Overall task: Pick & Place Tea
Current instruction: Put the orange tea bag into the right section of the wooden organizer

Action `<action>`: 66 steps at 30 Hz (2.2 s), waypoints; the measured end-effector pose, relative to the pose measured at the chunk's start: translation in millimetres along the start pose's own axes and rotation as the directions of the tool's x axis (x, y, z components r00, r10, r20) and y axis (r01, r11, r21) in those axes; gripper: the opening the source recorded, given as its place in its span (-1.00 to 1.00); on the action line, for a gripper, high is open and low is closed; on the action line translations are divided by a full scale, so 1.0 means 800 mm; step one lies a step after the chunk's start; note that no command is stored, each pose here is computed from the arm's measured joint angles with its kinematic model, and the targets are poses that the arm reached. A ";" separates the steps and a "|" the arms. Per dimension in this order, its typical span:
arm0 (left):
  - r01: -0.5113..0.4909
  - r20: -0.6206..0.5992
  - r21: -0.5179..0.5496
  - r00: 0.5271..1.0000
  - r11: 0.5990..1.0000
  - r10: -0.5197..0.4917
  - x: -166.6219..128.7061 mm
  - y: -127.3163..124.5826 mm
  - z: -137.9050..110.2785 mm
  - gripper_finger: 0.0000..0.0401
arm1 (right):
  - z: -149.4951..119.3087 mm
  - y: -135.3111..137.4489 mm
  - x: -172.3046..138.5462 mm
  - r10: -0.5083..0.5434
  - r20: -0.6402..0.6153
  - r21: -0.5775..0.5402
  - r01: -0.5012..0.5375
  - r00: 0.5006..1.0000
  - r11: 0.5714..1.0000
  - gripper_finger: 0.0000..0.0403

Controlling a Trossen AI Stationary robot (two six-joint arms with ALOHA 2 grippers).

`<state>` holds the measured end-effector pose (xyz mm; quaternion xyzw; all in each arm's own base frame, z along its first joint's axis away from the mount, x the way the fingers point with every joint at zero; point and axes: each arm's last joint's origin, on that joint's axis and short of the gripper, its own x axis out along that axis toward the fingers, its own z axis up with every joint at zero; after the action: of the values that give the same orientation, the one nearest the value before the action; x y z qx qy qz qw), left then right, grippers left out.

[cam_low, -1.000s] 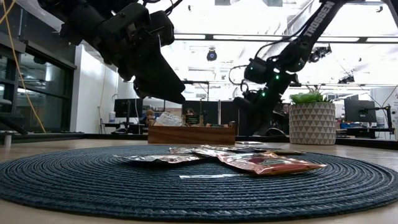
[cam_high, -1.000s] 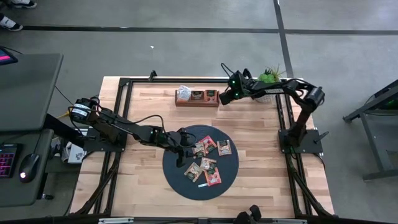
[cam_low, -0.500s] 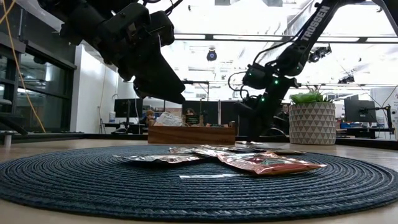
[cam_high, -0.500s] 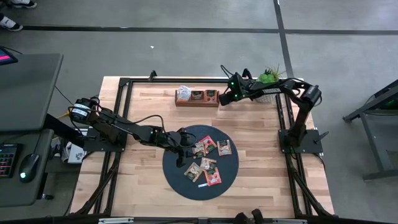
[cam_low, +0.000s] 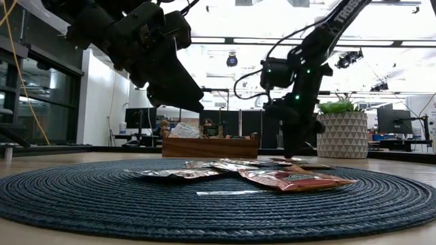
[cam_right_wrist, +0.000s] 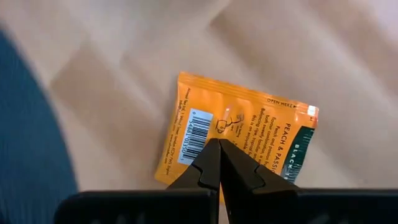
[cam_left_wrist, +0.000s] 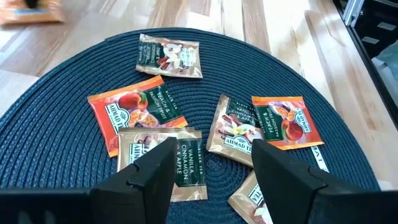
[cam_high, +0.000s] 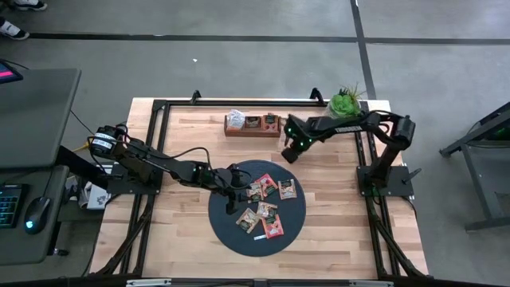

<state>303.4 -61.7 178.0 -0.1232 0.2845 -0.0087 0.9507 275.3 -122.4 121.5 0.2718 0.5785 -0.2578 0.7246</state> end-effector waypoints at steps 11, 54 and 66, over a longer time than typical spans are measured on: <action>0.044 0.047 0.057 0.998 0.997 -0.047 0.000 -0.003 0.007 0.03 | -0.049 0.036 -0.014 -0.106 -0.188 -0.330 0.039 0.977 0.943 -1.00; 0.068 0.038 0.129 0.997 0.989 -0.073 0.000 -0.004 0.006 0.03 | -0.116 -0.004 -0.086 0.142 0.003 -0.402 -0.129 0.990 0.907 0.23; 0.065 0.037 0.136 0.997 0.989 -0.070 0.000 -0.004 0.006 0.03 | -0.108 -0.001 -0.044 0.074 -0.081 -0.377 -0.099 0.994 0.921 0.37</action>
<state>306.0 -63.8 182.9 -0.0685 0.2591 -0.0575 0.9617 207.0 -61.2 140.1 0.1595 0.6282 -0.0994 0.7550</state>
